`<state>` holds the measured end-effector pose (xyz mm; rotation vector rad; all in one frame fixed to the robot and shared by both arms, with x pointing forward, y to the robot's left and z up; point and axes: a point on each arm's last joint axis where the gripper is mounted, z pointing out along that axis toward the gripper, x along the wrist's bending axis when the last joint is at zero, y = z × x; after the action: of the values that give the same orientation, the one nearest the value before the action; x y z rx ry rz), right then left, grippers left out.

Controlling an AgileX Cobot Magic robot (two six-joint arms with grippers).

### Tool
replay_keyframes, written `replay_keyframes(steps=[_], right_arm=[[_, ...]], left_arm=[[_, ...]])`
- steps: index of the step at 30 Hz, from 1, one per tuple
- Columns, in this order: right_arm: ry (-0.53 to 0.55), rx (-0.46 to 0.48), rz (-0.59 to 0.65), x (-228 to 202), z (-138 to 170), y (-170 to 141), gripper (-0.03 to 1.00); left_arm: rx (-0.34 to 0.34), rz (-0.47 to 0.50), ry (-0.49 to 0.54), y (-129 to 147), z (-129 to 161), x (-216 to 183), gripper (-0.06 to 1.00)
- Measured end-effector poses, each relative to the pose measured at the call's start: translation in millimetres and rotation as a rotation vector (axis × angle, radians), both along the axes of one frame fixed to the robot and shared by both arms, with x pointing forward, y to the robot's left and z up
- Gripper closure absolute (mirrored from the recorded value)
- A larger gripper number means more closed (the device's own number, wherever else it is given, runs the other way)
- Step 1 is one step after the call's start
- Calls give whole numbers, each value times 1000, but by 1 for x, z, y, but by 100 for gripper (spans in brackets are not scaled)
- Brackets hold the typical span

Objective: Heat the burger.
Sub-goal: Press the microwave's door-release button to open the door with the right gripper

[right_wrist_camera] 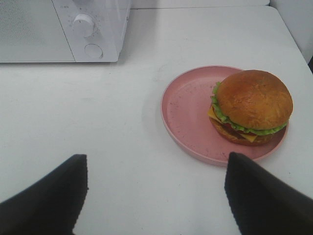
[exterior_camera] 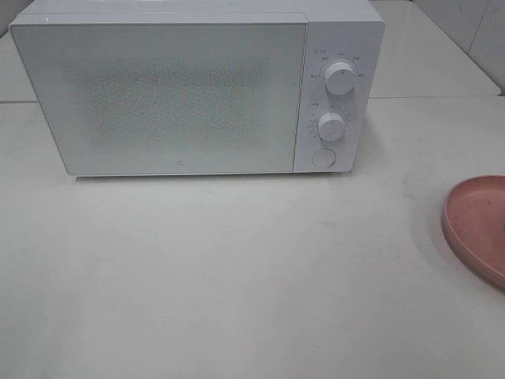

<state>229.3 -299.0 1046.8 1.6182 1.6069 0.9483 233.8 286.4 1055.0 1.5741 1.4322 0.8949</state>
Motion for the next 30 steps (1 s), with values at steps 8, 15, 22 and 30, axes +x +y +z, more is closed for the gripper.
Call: replay_keyframes(steps=[8, 15, 22, 30], right_arm=[[0, 0, 0, 0, 0, 0, 24], [0, 0, 0, 0, 0, 0, 24], [0, 0, 0, 0, 0, 0, 24], [-6, 7, 3, -1, 2, 1, 24]], left_arm=[[0, 0, 0, 0, 0, 0, -1], [0, 0, 0, 0, 0, 0, -1], [0, 0, 0, 0, 0, 0, -1], [0, 0, 0, 0, 0, 0, -1]])
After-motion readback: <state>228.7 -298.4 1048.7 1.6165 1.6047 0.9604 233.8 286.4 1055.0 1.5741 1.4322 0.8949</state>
